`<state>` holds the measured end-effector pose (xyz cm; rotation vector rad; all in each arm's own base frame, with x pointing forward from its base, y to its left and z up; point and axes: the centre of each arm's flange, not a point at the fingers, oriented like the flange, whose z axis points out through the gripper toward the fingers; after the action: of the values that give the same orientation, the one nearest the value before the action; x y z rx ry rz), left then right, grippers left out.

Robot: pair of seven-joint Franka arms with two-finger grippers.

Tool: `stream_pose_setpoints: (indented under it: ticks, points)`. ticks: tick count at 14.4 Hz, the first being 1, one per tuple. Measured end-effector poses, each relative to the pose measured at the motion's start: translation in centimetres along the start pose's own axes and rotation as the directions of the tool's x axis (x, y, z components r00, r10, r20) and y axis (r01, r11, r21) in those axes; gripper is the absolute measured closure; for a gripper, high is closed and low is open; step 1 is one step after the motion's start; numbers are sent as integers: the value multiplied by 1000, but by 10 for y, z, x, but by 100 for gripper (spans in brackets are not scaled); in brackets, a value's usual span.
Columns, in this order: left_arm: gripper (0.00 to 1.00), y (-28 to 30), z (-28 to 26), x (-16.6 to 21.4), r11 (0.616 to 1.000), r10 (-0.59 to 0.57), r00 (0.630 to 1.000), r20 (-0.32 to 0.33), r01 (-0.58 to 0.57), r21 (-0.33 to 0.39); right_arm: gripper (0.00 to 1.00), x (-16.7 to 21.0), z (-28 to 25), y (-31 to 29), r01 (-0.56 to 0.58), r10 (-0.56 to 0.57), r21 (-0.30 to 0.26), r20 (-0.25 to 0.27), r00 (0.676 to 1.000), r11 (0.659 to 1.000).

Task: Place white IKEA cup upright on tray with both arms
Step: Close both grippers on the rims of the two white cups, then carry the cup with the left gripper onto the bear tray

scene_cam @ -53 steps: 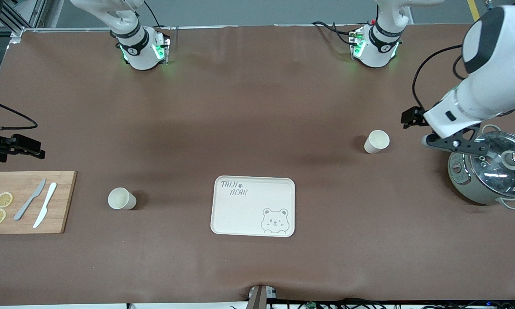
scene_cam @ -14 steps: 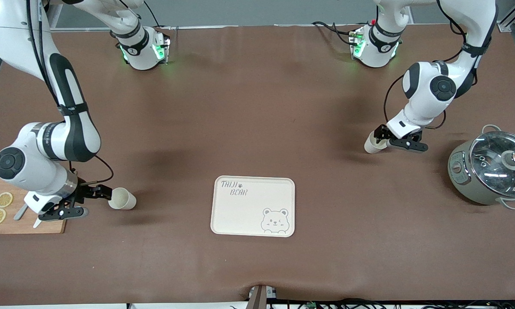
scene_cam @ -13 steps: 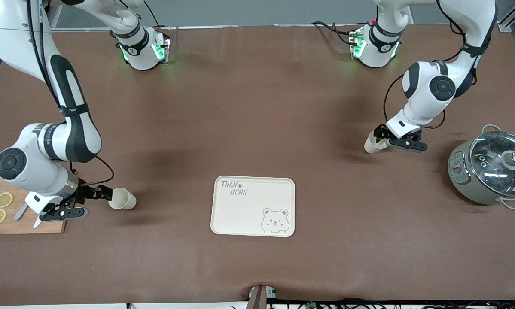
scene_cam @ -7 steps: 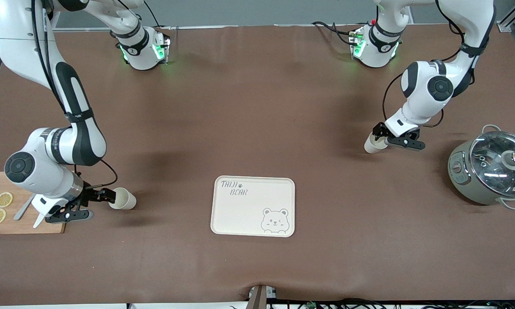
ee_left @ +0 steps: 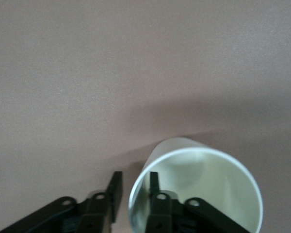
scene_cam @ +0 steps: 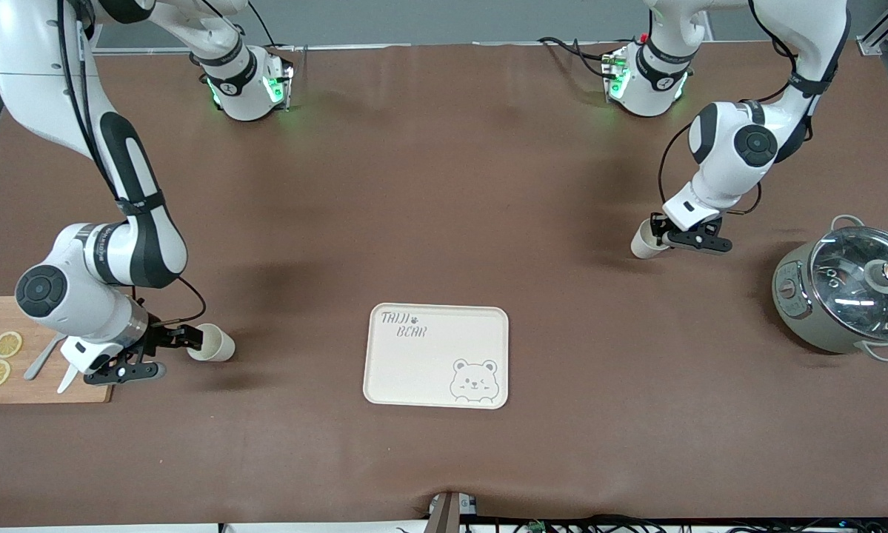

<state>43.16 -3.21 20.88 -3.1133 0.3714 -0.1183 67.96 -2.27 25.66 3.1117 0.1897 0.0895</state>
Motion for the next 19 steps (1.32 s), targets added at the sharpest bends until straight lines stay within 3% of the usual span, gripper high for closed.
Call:
stream_pose_setpoints:
  ticks: [2, 8, 14, 19]
  points:
    - [95, 1, -2, 1, 1000, 1, 1000, -9, -1, 1, 0, -2, 3, -1, 1, -1, 1, 7, 1000, 1000]
    - [95, 5, -19, 28, 999, -35, 999, -30, 35, 2, 0, -5, 21, -7, 10, -10, 3, 22, 1000, 1000]
    - [95, 70, -80, 112, 990, -140, 990, 31, 140, -5, 0, -4, 35, -11, 16, -16, 0, 16, 1000, 1000]
    - [95, 139, -105, 183, 964, -265, 961, 77, 266, -5, 0, -4, 38, -12, 16, -16, 0, 16, 1000, 1000]
